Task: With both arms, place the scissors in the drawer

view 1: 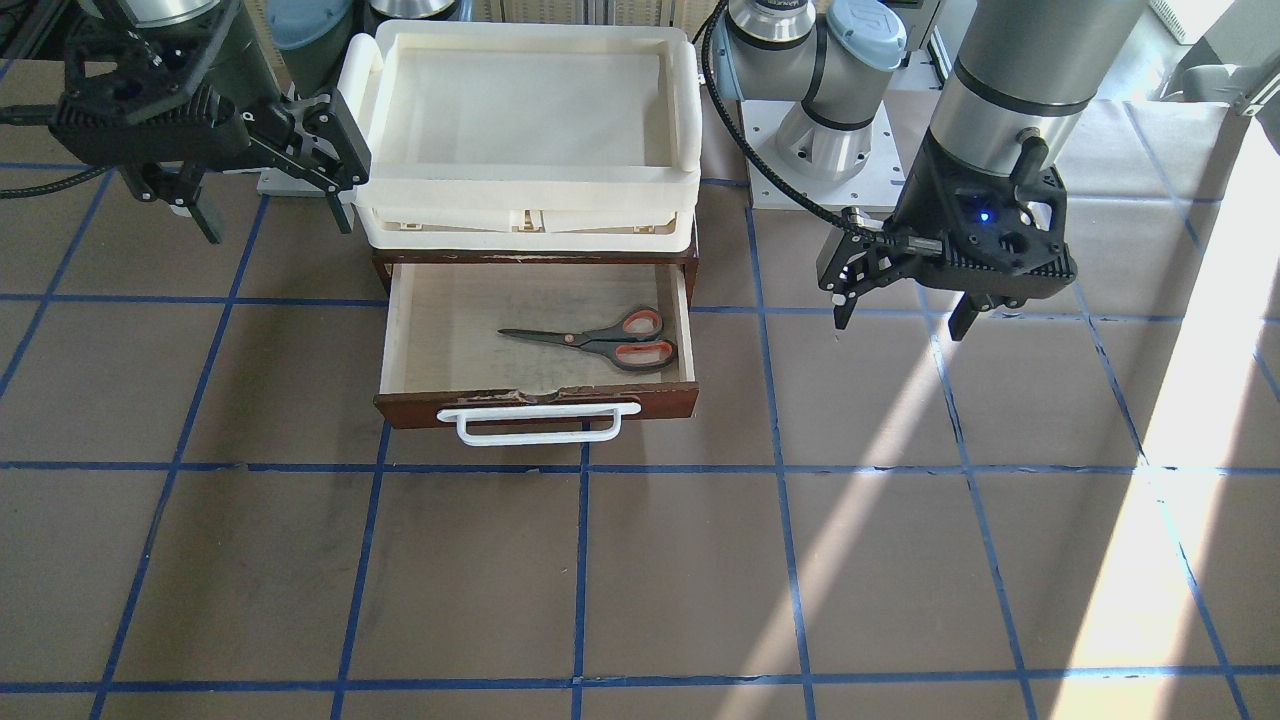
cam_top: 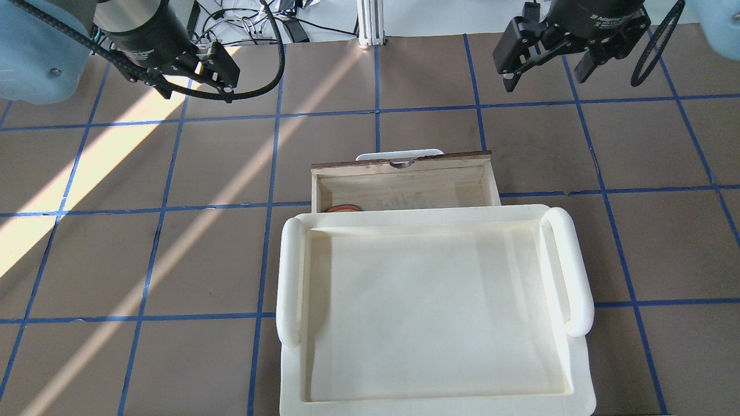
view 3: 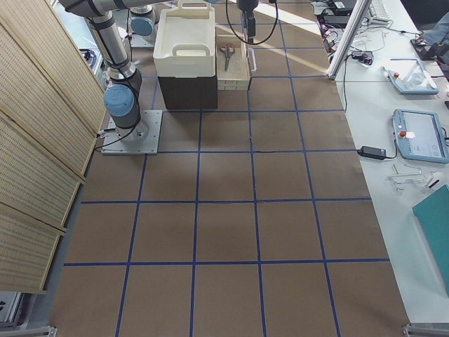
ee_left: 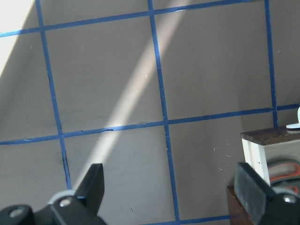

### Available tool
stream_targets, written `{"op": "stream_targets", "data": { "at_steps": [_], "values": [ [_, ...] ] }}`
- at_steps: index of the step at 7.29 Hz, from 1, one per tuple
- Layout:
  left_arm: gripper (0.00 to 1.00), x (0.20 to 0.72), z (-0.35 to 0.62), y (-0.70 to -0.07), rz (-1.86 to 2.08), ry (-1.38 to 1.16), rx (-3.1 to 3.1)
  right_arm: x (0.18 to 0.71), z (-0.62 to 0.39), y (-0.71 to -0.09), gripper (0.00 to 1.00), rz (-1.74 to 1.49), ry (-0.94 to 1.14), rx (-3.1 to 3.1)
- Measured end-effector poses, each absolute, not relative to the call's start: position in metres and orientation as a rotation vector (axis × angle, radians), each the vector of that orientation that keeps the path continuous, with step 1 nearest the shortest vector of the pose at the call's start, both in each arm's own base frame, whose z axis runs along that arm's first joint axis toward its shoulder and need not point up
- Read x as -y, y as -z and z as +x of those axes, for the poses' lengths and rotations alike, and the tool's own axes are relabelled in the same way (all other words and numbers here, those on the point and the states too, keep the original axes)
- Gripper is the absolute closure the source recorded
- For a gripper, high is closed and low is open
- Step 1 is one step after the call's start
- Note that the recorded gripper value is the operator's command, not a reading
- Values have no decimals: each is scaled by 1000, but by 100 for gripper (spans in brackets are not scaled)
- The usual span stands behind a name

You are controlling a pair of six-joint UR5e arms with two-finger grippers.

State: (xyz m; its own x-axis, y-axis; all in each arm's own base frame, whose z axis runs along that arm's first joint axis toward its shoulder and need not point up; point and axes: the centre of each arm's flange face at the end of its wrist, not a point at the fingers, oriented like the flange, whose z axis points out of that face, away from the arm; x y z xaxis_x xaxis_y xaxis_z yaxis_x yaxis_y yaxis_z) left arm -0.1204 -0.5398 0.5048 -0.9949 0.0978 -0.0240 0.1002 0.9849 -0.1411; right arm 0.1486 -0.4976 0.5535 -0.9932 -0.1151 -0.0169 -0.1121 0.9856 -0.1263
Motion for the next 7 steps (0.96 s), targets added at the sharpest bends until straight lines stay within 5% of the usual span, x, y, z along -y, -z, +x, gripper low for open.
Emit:
{"op": "stream_targets", "data": {
  "at_steps": [7],
  "values": [
    [0, 506, -94, -511, 7, 154, -3127, 498, 149, -553, 0, -177, 194, -3105]
  ]
}}
